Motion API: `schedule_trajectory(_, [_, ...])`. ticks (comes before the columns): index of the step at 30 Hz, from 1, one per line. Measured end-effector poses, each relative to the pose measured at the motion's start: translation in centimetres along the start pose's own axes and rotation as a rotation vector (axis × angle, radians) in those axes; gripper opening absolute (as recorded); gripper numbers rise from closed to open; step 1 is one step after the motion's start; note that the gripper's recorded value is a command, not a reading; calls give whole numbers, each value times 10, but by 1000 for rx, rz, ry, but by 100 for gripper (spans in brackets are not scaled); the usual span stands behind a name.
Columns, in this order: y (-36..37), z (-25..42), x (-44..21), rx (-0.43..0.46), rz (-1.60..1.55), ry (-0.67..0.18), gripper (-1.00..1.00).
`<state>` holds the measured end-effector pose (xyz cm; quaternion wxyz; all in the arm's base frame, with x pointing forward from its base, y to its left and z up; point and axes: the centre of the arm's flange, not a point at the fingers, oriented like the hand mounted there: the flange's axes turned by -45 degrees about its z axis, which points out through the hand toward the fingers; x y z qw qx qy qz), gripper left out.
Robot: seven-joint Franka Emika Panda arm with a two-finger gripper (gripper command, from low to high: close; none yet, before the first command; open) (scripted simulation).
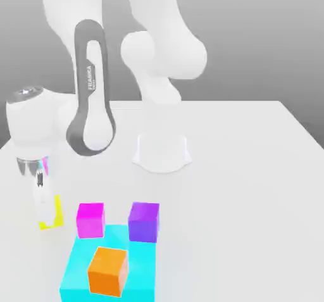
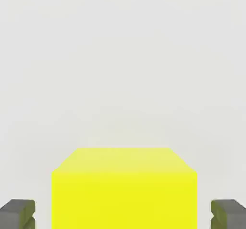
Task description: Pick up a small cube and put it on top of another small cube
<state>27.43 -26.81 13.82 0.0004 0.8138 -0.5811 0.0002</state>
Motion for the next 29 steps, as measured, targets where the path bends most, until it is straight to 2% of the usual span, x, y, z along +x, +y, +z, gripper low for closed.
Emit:
schedule_trajectory(4, [0,2,0,0,1,0,-100])
schedule_trajectory(10, [0,-49,0,2,1,-1,-100])
schedule_trajectory(17, [-96,-132,-34,7,14,-3,-100])
schedule_trajectory(21, [-146,-179,-74,4,31,-2,-100])
schedule_trajectory(25, [-155,-142,-83,1,34,0,-100])
schedule_trajectory(26, [-155,-132,-84,2,33,0,100])
schedule_trajectory(29, [-155,-132,-84,2,33,0,100])
